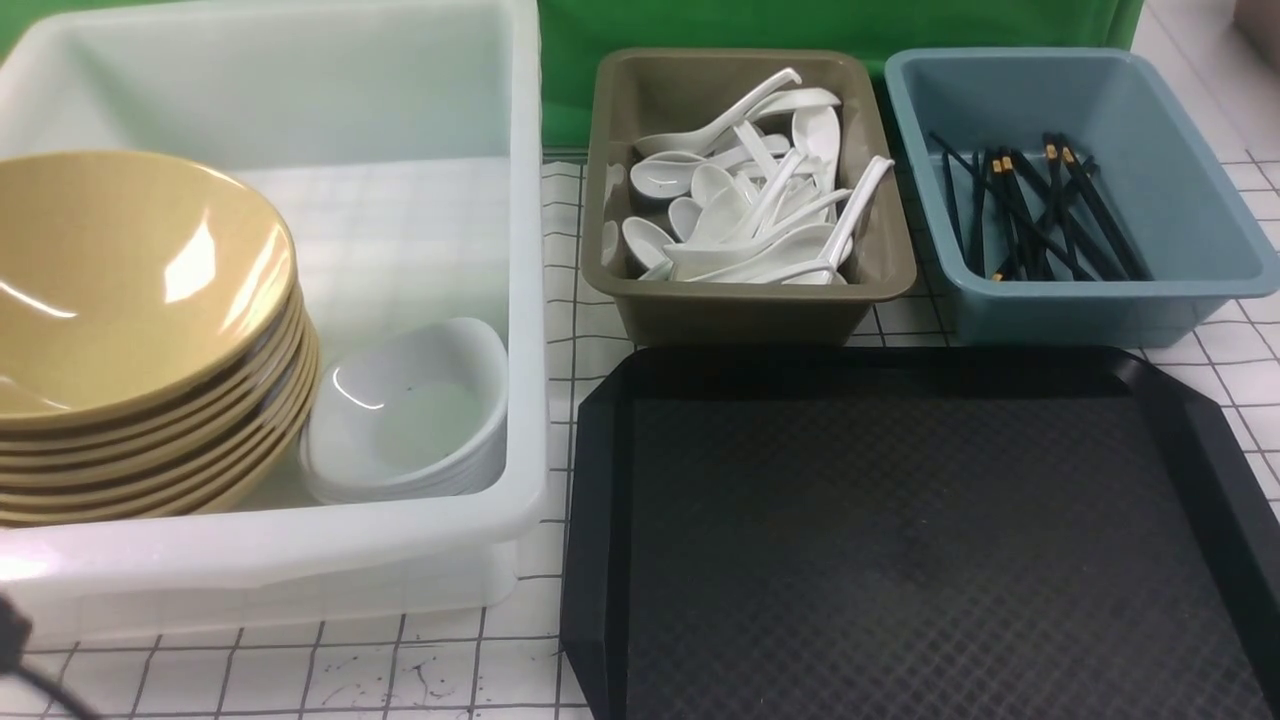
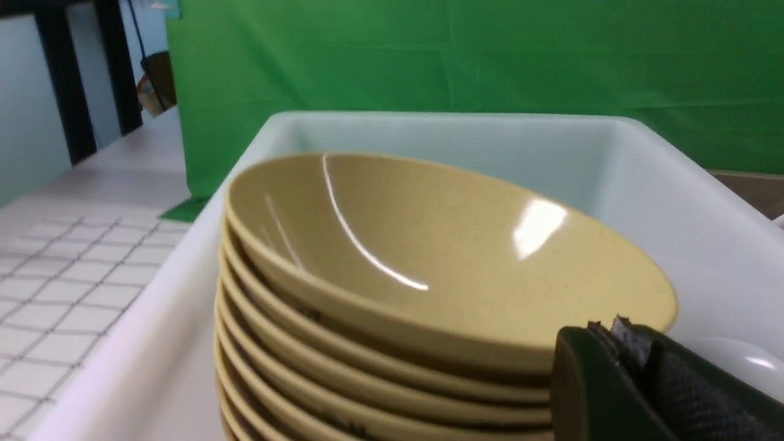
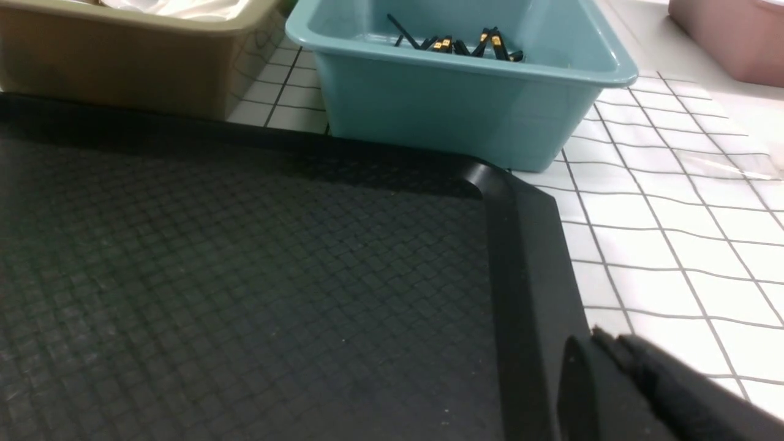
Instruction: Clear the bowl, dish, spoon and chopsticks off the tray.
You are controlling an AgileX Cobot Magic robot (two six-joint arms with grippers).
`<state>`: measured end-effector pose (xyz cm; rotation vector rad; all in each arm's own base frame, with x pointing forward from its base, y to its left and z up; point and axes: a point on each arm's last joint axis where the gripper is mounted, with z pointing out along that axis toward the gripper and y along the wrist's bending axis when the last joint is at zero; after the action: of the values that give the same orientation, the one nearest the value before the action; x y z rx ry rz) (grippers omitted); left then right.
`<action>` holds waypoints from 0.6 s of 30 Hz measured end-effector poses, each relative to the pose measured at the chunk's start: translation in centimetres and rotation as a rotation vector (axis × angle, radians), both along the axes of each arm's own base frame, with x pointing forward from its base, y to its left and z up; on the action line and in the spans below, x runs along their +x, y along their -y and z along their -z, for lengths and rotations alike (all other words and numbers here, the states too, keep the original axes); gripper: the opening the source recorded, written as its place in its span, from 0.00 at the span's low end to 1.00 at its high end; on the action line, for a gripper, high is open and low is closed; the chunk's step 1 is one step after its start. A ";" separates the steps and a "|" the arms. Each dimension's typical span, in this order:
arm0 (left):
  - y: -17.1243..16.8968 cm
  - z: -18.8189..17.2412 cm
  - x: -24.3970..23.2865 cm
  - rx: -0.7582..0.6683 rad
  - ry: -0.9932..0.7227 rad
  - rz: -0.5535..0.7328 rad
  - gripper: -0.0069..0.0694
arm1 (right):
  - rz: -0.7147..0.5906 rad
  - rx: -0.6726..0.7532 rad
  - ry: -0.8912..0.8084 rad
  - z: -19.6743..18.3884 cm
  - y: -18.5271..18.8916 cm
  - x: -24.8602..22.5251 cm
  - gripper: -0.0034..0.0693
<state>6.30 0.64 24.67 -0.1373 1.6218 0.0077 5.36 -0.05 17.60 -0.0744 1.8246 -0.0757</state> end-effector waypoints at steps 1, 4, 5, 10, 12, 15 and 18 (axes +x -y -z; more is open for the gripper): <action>0.0 0.0 -0.1 0.000 0.006 -0.001 0.07 | 0.000 0.000 0.000 0.0 0.0 0.0 0.15; 0.2 3.0 -0.6 -0.011 -0.014 0.020 0.07 | 0.000 -0.001 -0.001 0.0 0.0 0.0 0.15; 0.3 4.3 -0.7 -0.005 -0.023 0.026 0.07 | 0.000 -0.001 -0.001 0.0 0.0 0.0 0.15; 0.4 7.1 -0.9 -0.008 -0.189 0.043 0.07 | 0.000 -0.001 -0.002 0.0 0.0 0.0 0.15; 0.5 7.1 -0.9 -0.003 -0.196 0.054 0.07 | 0.000 -0.001 -0.002 0.0 0.0 0.0 0.15; 0.6 7.1 -0.9 0.005 -0.198 0.076 0.07 | 0.000 -0.001 -0.002 0.0 0.0 0.0 0.16; 0.6 7.1 -0.9 0.006 -0.198 0.083 0.07 | 0.000 -0.001 -0.002 0.0 0.0 0.0 0.16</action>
<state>5.36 0.01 17.56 -0.0663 1.8243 -0.0384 5.36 -0.05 17.58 -0.0749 1.8265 -0.0762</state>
